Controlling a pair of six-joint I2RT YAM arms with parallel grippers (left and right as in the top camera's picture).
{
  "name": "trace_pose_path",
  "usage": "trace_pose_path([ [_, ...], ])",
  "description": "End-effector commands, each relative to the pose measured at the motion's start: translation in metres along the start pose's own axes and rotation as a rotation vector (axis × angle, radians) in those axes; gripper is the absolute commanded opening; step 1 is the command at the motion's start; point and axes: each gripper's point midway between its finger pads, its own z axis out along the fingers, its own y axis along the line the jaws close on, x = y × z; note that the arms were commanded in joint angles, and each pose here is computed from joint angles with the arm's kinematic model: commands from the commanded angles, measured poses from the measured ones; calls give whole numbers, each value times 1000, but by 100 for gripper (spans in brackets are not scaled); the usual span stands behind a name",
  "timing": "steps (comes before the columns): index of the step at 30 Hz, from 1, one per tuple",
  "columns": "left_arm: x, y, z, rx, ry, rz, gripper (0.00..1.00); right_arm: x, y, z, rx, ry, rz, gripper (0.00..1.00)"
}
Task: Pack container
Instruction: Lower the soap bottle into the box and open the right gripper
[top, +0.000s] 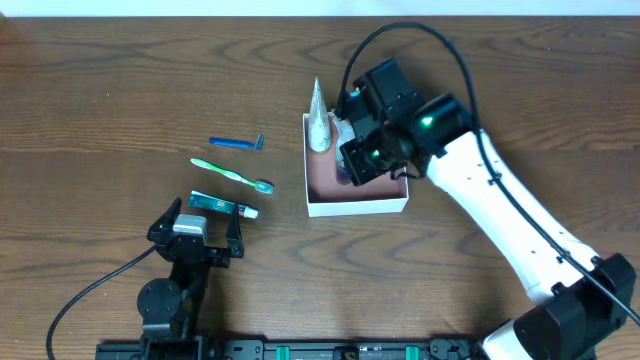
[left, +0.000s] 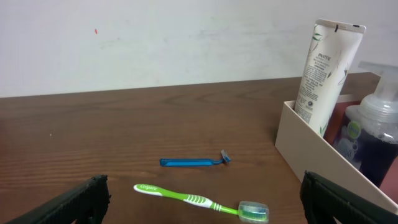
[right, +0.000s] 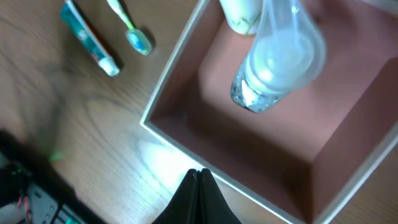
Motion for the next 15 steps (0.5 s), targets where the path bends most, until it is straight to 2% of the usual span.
trace_pose_path([
  [1, 16, -1, 1, 10, 45, -9, 98, 15, -7, 22, 35, 38, 60, 2],
  [15, 16, -1, 1, 10, 45, -9, 98, 24, -23, 78, 28, -42, 126, 2],
])
